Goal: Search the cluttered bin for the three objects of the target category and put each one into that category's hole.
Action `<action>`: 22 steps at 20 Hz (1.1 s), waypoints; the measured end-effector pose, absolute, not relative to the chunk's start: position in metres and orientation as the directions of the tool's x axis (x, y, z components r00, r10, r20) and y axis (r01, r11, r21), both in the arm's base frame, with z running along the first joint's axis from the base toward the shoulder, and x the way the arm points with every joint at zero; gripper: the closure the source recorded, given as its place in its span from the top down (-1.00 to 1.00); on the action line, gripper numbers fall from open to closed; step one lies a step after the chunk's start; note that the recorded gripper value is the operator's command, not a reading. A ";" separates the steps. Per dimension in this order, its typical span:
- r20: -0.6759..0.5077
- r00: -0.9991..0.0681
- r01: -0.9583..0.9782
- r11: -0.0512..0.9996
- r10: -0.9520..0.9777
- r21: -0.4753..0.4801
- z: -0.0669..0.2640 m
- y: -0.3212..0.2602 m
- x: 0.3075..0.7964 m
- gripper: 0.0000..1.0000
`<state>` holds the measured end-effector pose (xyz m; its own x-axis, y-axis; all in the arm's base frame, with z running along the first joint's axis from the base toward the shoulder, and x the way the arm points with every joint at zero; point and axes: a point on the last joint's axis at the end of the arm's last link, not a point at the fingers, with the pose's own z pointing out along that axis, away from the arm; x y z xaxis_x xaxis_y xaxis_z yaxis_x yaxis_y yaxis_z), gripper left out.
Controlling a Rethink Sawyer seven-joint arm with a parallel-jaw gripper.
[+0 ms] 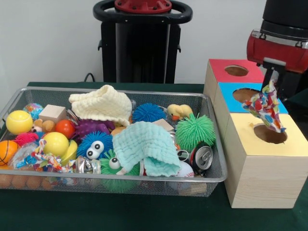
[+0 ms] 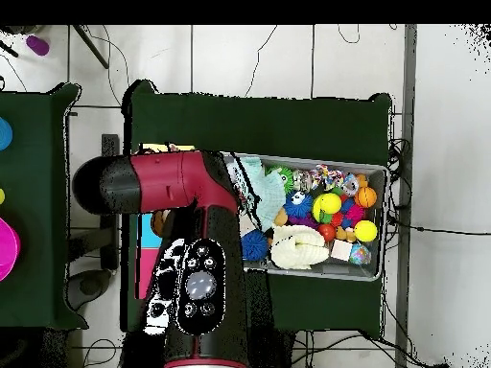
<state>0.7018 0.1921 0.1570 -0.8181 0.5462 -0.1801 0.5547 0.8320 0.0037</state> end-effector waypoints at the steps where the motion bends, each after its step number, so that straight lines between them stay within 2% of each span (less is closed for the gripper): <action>1: -0.183 -0.814 0.559 0.829 0.551 0.011 0.158 0.194 0.704 -1.00; 11: -0.218 -0.783 0.585 0.809 0.583 0.063 0.160 0.202 0.712 -1.00; 22: -0.319 -0.725 0.591 0.789 0.611 0.169 0.146 0.200 0.732 -1.00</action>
